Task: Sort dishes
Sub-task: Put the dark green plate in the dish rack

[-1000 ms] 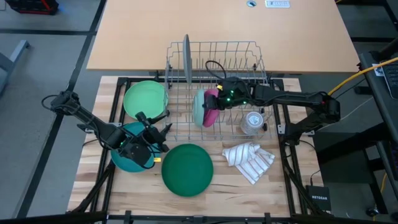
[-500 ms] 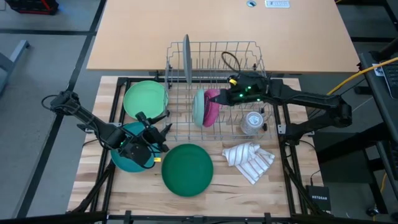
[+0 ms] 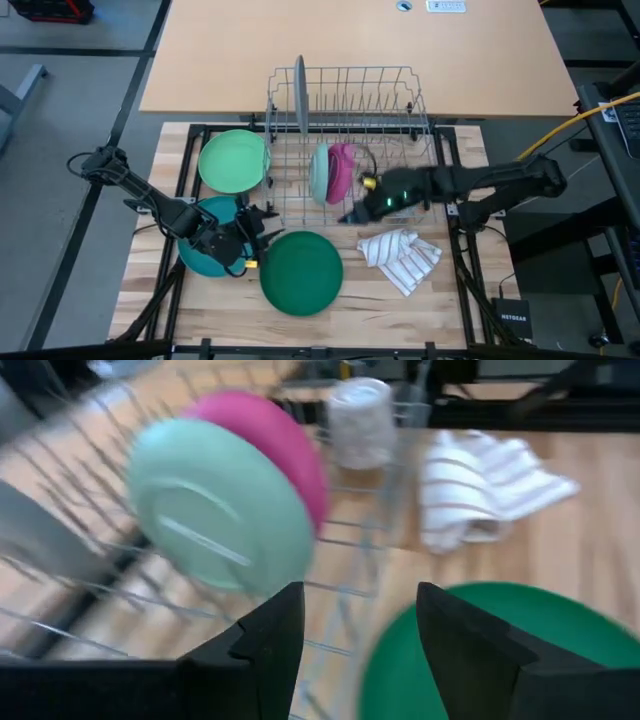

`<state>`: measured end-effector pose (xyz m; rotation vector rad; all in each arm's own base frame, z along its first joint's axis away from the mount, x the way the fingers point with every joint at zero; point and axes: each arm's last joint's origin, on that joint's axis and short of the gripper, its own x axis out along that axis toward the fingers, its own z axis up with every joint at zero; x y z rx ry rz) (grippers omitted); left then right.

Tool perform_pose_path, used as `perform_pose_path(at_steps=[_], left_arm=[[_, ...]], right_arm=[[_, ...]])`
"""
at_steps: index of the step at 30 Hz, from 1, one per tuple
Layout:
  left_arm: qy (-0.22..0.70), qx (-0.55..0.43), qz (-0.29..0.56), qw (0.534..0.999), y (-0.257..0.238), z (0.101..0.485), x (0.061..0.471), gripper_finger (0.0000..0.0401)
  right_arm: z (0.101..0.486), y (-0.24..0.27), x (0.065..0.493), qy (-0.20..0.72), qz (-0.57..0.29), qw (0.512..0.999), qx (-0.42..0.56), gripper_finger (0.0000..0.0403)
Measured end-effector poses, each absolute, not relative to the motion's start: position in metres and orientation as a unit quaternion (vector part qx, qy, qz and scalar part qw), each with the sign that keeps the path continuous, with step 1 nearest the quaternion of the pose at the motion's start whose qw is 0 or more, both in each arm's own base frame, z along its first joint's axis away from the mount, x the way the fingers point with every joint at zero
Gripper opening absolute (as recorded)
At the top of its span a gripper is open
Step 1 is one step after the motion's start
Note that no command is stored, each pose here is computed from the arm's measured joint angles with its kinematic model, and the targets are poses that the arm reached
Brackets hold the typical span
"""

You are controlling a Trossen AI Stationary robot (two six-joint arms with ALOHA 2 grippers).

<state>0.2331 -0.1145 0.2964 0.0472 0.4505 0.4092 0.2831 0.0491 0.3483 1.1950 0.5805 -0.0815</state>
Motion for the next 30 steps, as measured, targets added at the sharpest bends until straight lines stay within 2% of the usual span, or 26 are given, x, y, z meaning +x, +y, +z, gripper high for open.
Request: perform_pose_path(at_steps=[3,6,10,16,24,30], left_arm=[[0.233,-0.01,0.174,0.957,-0.116,0.295,0.233,0.0182],[0.24,-0.031,0.158,0.957,-0.118,0.295,0.234,0.0182],[0.242,-0.035,0.154,0.957,-0.118,0.295,0.234,0.0182],[0.244,-0.031,0.153,0.957,-0.119,0.294,0.234,0.0182],[0.266,-0.043,0.136,0.953,-0.124,0.275,0.228,0.0182],[0.283,-0.069,0.118,0.949,-0.133,0.263,0.219,0.0182]], right_arm=[[0.334,0.079,0.285,0.291,-0.072,0.776,0.555,0.0108],[0.315,0.107,0.286,0.305,-0.134,0.74,0.584,0.0108],[0.284,0.138,0.287,0.315,-0.222,0.689,0.614,0.0108],[0.245,0.171,0.292,0.322,-0.286,0.651,0.625,0.0108],[0.196,0.185,0.306,0.33,-0.346,0.626,0.615,0.0108],[0.181,0.187,0.309,0.333,-0.366,0.62,0.609,0.0108]])
